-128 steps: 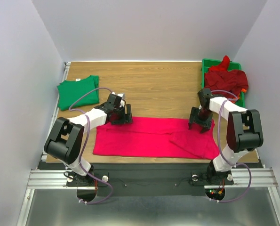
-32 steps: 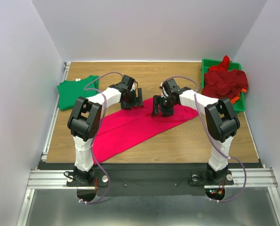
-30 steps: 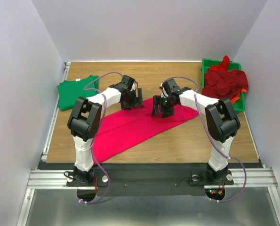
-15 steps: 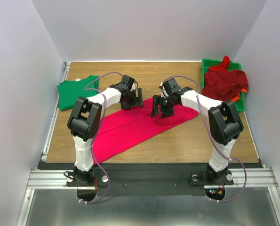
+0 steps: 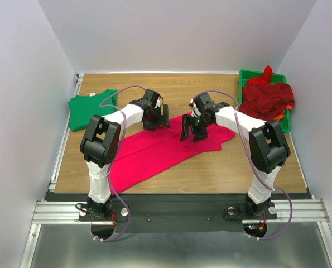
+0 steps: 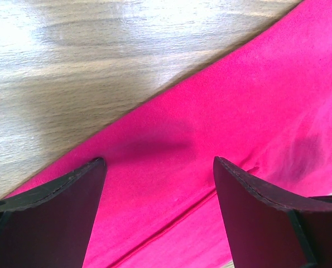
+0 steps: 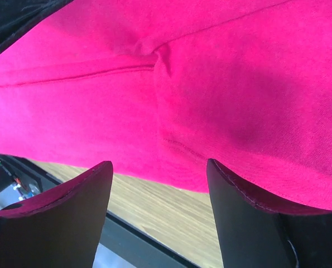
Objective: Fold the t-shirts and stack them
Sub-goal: Fold the tshirt
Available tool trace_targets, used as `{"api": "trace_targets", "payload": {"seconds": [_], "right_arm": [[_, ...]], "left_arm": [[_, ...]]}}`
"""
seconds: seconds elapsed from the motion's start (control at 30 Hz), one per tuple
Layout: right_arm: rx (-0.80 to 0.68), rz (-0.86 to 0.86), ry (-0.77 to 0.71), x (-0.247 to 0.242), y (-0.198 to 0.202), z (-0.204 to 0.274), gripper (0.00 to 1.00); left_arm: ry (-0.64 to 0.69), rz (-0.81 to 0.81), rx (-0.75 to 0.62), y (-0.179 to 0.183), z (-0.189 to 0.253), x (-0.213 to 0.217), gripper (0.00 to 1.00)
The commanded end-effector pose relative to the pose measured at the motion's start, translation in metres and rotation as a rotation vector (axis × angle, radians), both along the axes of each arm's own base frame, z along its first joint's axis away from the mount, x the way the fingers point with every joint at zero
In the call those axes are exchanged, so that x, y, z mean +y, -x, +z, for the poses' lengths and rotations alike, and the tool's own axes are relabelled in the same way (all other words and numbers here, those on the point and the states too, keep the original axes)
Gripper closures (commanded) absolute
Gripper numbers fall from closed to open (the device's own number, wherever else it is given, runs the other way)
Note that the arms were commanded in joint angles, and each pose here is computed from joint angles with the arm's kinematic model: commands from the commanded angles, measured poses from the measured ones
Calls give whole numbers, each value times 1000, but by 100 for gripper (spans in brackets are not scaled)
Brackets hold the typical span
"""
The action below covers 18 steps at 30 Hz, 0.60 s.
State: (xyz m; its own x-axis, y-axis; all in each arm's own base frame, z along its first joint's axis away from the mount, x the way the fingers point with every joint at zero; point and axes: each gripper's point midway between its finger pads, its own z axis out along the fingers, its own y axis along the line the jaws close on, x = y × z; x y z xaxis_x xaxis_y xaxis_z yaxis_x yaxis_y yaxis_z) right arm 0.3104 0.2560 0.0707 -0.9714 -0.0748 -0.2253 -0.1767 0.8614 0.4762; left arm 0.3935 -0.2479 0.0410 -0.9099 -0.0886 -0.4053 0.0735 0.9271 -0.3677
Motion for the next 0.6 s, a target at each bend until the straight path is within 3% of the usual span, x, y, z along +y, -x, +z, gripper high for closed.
{"api": "trace_targets", "payload": {"seconds": [0.0, 0.27, 0.57], "right_arm": [[-50, 43, -50, 10, 0, 32, 26], [-127, -115, 100, -21, -34, 28, 26], [-94, -251, 232, -69, -62, -8, 27]], "left_arm": [[-38, -7, 60, 16, -22, 8, 10], [-35, -10, 29, 15, -12, 9, 10], [-34, -41, -10, 17, -4, 11, 10]]}}
